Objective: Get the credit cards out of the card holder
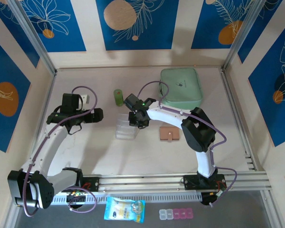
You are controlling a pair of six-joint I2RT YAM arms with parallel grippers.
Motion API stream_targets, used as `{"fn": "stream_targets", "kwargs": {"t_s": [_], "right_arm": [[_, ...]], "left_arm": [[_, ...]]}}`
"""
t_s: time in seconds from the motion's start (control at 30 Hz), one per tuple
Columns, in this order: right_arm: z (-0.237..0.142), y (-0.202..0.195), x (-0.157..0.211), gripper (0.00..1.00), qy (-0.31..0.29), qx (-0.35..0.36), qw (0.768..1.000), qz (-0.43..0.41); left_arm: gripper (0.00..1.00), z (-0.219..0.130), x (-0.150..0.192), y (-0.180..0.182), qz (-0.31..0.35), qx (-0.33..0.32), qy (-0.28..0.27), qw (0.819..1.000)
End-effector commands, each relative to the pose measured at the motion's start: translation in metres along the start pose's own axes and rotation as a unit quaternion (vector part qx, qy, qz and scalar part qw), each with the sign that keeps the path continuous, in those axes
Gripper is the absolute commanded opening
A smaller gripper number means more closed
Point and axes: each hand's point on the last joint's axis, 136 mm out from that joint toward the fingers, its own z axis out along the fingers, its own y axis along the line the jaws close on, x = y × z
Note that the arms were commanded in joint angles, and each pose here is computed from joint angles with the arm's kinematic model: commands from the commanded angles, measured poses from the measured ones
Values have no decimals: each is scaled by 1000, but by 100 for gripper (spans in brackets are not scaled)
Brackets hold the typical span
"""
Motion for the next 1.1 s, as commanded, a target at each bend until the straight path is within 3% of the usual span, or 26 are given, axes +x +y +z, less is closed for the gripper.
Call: {"fn": "stream_targets", "kwargs": {"t_s": [0.0,0.6,1.07], "right_arm": [[7,-7,2,19,9,15,1000,2],[8,-12,-4,10,11,16,1000,-1],[-22,-58,-57,9,-15,43,999,-18]], "left_arm": [[100,2,2,1,-7,-3,1,1000],[100,2,1,4,-3,-9,1,1000],[100,2,2,5,-3,-10,2,1000]]}}
